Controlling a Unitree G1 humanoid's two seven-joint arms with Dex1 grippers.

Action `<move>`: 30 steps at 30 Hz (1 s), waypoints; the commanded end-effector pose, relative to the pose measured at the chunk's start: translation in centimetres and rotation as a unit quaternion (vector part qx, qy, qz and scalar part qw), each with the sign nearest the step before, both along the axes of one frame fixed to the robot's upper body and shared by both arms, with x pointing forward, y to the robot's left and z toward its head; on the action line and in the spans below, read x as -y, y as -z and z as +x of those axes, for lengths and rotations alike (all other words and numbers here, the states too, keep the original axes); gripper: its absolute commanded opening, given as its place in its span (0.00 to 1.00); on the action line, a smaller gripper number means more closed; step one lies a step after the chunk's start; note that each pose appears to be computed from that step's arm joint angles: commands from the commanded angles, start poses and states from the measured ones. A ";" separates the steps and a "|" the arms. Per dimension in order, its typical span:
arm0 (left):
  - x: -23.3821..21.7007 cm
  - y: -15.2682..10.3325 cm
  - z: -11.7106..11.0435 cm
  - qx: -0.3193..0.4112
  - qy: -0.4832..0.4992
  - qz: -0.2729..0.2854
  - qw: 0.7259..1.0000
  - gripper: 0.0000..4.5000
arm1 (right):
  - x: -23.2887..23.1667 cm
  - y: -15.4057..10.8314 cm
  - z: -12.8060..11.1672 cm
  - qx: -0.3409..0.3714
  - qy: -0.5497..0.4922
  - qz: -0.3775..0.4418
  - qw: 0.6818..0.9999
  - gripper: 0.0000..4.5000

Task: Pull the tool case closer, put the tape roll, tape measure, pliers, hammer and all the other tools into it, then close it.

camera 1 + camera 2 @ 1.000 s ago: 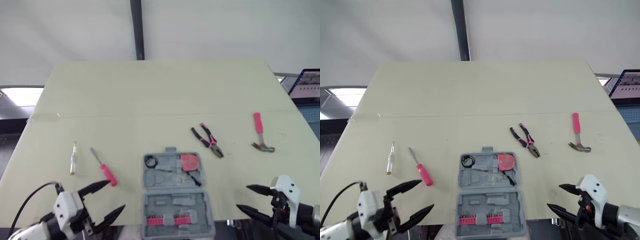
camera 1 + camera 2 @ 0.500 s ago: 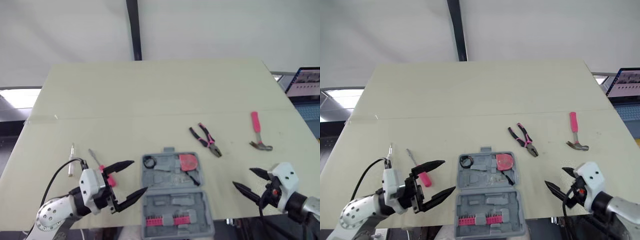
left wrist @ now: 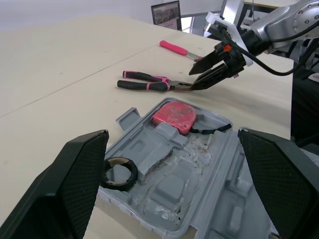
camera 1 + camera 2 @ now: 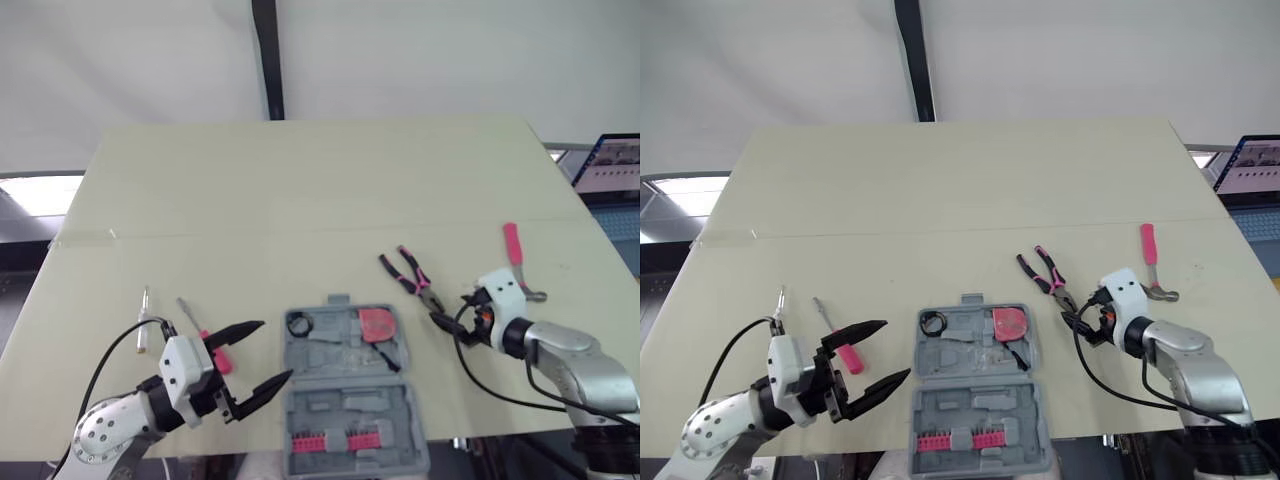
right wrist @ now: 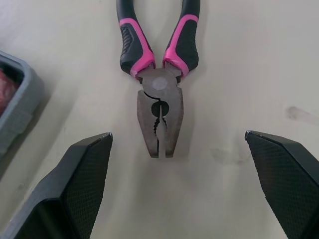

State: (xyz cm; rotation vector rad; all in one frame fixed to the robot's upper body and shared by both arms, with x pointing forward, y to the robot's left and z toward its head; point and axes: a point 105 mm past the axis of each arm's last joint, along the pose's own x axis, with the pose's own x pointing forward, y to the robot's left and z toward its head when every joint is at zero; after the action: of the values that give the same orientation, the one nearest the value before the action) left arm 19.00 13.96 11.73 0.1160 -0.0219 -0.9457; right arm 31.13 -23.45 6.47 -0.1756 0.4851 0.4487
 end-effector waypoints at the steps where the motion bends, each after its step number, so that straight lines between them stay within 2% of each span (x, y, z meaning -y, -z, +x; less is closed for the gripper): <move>1: 0.5 -0.9 -0.3 0.020 -0.003 0.001 1.000 1.00 | -0.4 0.0 1.0 0.008 -0.012 0.000 1.000 1.00; 11: 1.3 -1.7 -0.4 0.025 -0.016 0.001 1.000 1.00 | -2.0 0.5 2.6 0.001 -0.036 0.009 0.999 1.00; 21: 2.3 -3.6 0.3 0.034 -0.017 0.003 0.999 1.00 | -3.5 0.6 2.4 -0.005 -0.060 0.022 0.998 1.00; 30: 2.7 -4.0 0.8 0.031 -0.017 0.006 0.999 1.00 | -4.4 0.6 2.6 -0.007 -0.066 0.027 0.997 1.00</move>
State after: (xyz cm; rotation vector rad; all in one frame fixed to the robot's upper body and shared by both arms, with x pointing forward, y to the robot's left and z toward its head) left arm 20.29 11.95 14.66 0.1470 -0.0272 -0.8804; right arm 34.10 -20.12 6.26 -0.1654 0.4649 0.5472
